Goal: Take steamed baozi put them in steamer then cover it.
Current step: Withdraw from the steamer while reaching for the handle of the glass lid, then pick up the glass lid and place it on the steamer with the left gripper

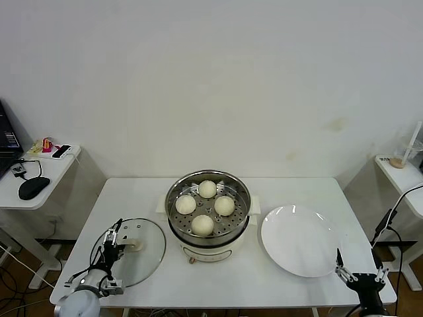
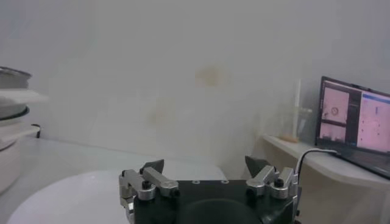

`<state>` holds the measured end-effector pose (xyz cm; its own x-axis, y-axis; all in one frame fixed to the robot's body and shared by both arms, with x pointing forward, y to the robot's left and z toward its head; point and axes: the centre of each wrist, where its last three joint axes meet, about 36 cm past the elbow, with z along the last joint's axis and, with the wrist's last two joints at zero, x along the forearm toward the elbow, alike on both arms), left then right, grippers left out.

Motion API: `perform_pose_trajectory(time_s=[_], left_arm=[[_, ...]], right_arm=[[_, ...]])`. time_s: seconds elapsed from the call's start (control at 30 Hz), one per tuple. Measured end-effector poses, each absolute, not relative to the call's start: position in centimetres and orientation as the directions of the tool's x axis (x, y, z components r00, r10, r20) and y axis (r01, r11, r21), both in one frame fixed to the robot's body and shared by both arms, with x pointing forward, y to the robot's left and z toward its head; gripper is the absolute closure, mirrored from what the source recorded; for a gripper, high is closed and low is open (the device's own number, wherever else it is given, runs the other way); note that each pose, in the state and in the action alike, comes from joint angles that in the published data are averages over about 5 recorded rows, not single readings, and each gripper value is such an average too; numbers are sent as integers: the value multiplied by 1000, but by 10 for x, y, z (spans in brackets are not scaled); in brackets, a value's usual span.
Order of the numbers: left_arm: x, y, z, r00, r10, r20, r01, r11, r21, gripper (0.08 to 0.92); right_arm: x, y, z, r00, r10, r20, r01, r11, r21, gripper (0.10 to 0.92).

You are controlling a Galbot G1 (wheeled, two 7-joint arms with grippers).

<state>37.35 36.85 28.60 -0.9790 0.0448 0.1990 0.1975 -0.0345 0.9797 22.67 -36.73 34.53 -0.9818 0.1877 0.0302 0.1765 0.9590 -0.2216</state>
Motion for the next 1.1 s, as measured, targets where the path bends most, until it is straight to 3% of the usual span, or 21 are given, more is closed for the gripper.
perform_pose_trajectory(time_s=[0.4,0.77,1.1], left_arm=[[373,366,279,-980,44,196,196,-5,981,510],[367,364,283,-990,53,130,130,10,991,824],[366,374,316,-999,27,43,43,-3,999,858]], right_arm=[[227,-366,345,-983,181,37,168,961,-220,200],[232,-360,347,-988,149,45,137,970,-200,200],[235,-354,346,-992,117,52,105,976,-193,200]])
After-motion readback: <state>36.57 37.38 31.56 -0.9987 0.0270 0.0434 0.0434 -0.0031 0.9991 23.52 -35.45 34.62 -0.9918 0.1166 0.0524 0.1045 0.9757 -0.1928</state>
